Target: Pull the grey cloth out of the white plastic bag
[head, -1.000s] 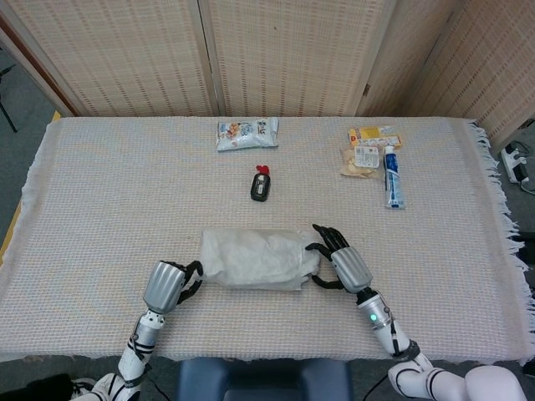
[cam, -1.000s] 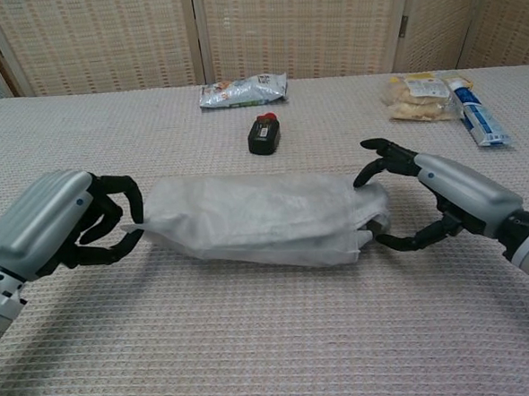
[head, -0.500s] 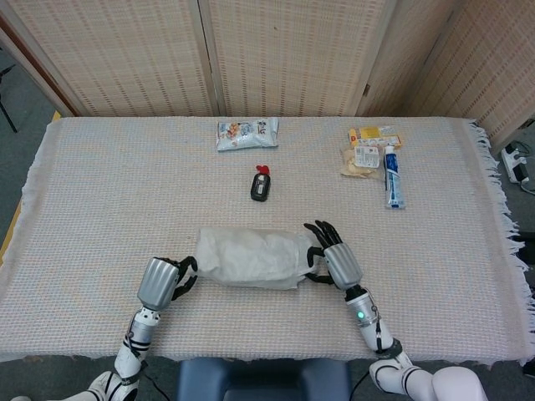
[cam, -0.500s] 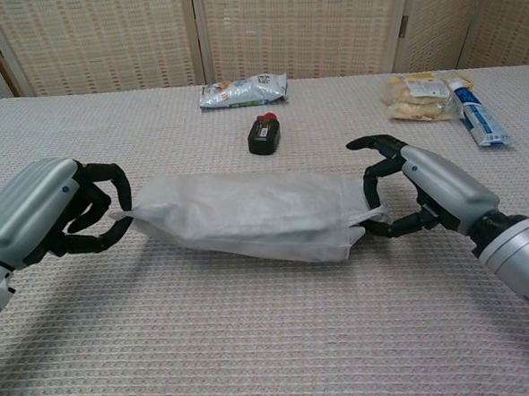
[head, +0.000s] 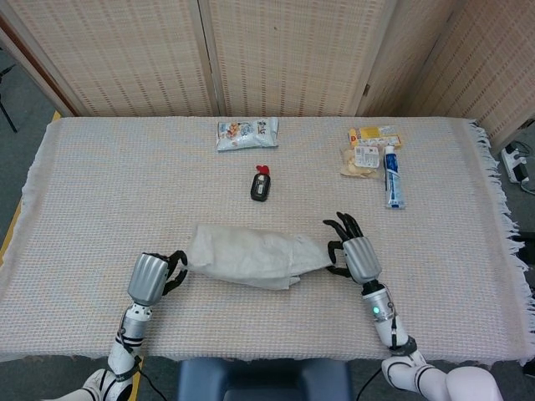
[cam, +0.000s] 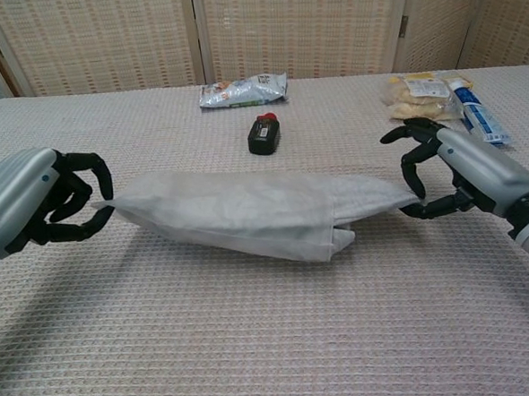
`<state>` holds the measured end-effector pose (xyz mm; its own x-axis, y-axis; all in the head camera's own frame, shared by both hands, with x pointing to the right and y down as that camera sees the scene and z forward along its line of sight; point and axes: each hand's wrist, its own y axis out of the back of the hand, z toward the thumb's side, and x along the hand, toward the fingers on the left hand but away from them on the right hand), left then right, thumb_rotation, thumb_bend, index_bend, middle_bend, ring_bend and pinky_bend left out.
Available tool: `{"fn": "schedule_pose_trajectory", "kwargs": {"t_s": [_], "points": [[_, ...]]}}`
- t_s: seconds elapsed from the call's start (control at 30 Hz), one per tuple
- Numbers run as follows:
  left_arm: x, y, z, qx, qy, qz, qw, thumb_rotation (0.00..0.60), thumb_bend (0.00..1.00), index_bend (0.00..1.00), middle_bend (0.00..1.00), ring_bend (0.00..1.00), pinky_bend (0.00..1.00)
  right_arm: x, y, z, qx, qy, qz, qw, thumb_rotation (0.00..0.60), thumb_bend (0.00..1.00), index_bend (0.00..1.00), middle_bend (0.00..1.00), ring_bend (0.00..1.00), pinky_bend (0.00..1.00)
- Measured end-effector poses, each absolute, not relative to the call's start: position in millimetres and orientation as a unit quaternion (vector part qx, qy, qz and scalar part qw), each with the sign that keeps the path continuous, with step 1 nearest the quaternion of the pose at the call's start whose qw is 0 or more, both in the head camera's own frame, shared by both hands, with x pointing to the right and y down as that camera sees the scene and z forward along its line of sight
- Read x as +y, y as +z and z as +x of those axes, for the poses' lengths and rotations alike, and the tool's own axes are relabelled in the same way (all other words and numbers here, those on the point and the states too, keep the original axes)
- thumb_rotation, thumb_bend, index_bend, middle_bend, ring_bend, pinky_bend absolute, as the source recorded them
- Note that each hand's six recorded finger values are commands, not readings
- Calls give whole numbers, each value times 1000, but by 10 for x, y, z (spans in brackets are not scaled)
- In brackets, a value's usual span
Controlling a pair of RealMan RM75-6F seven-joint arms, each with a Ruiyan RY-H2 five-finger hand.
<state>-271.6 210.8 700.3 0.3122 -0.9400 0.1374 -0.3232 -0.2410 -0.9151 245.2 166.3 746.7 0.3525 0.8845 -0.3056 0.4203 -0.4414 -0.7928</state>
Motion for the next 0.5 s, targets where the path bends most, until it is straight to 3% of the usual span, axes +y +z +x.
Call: {"fn": "schedule_pose_trajectory", "kwargs": {"t_s": [0.5], "points": [[2084, 7007, -2690, 454, -368, -696, 417, 600, 639, 731, 1000, 1000, 1000, 1721, 7554, 2288, -422, 375, -778, 274, 600, 323, 795, 183, 0, 0]]}}
